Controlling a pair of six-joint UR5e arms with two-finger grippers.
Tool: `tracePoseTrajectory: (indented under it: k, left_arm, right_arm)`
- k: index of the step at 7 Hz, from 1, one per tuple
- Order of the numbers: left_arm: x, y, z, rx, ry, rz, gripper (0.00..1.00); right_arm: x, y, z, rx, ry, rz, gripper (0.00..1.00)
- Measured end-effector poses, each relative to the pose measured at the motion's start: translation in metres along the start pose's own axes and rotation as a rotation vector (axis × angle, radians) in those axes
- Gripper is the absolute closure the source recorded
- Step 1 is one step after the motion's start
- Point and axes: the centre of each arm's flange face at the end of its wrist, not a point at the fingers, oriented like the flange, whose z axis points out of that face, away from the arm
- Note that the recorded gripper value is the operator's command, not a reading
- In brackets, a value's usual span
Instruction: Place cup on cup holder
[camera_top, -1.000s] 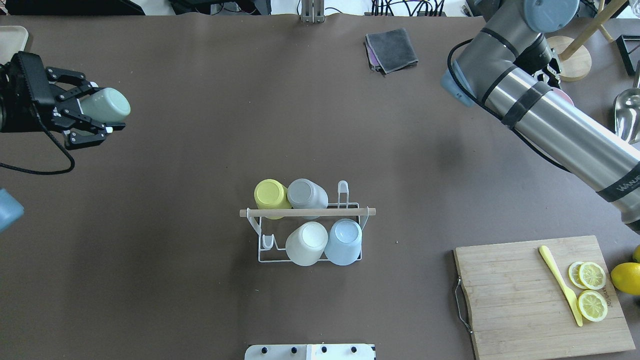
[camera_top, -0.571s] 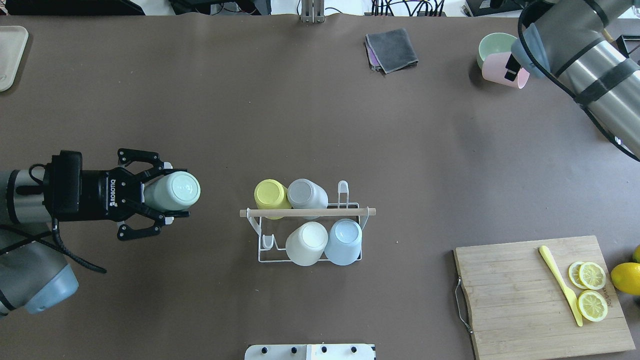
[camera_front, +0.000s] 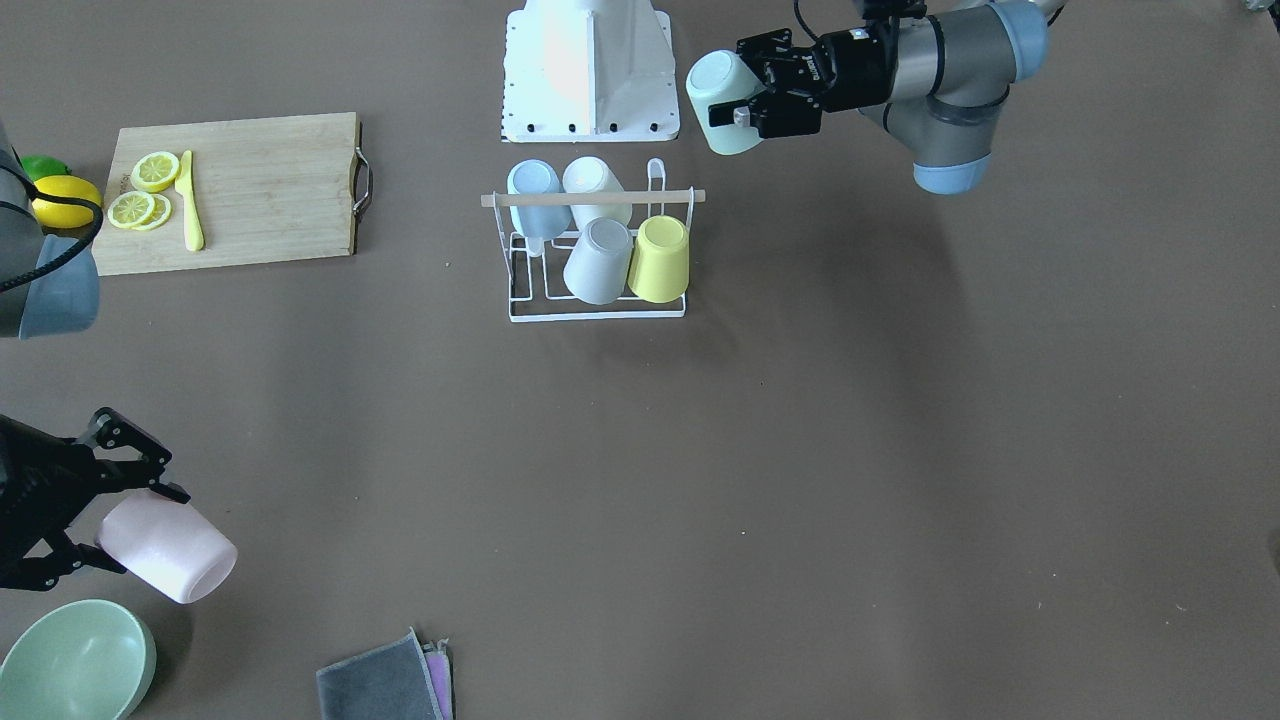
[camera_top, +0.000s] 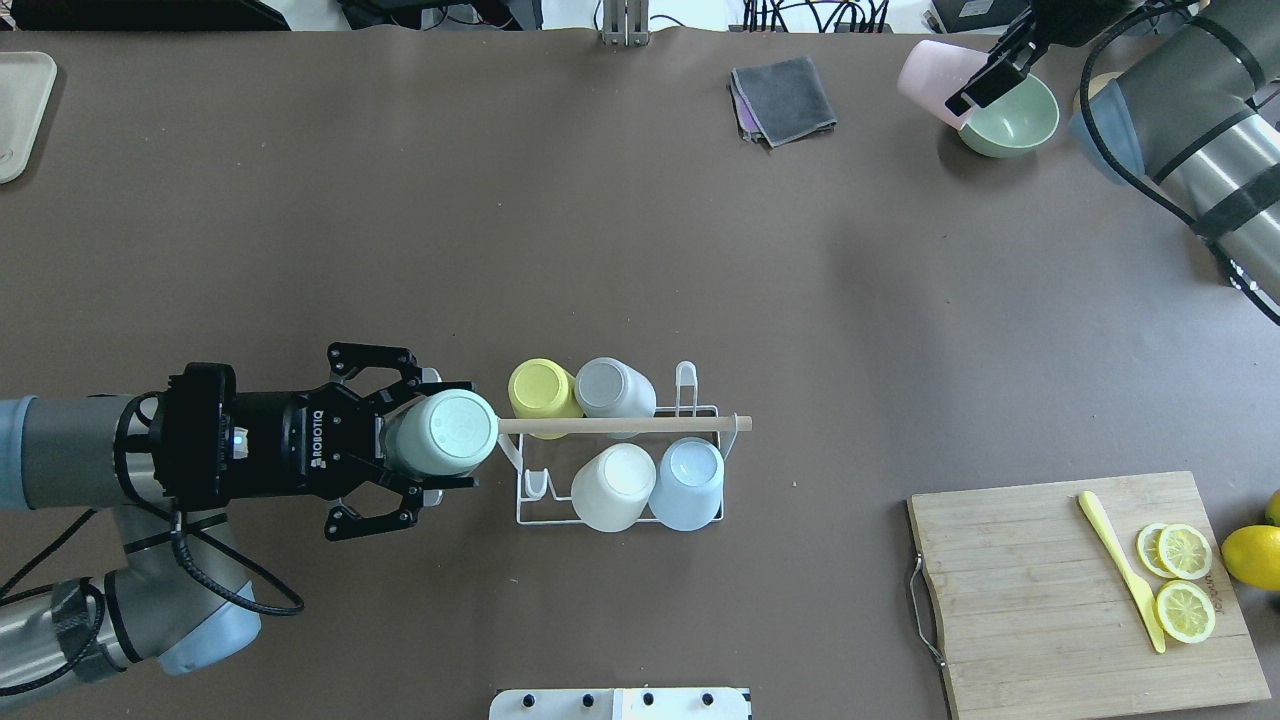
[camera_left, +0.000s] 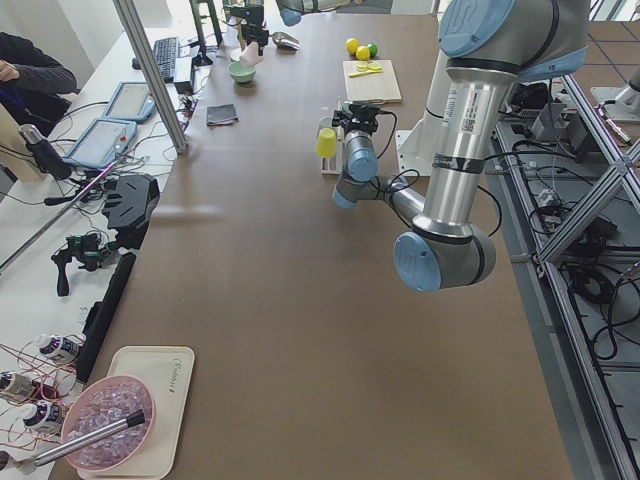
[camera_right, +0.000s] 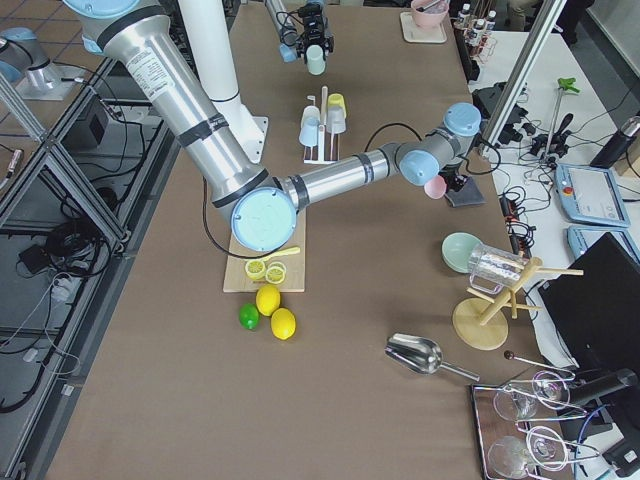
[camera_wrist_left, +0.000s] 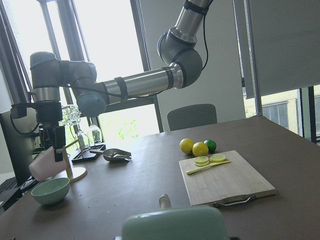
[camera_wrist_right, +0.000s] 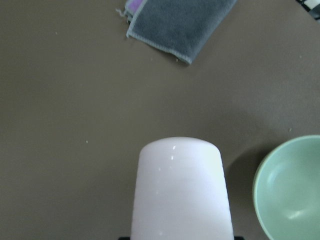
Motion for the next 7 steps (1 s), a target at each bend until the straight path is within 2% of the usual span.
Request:
tracePoseTrajectory:
  k: [3, 4, 6, 7]
  left_arm:
    - [0.011, 0.005, 0.027, 0.111, 0.022, 0.002, 1.0]
    - [0.009, 0.011, 0.036, 0.137, 0.021, 0.005, 1.0]
    - [0.012, 0.032, 0.042, 0.146, 0.018, -0.004, 1.0]
    - [0.018, 0.042, 0.042, 0.145, 0.018, -0.014, 1.0]
  right_arm:
    - [-0.016, 0.011, -0.009, 0.139, -0.046, -0.116, 0.6]
    - [-0.02, 0.01, -0.013, 0.181, -0.036, -0.146, 0.6]
    - [-0.041, 0.002, -0.014, 0.265, 0.053, -0.191, 0.61]
    - [-0.067, 0.0, -0.001, 0.311, 0.102, -0.183, 0.62]
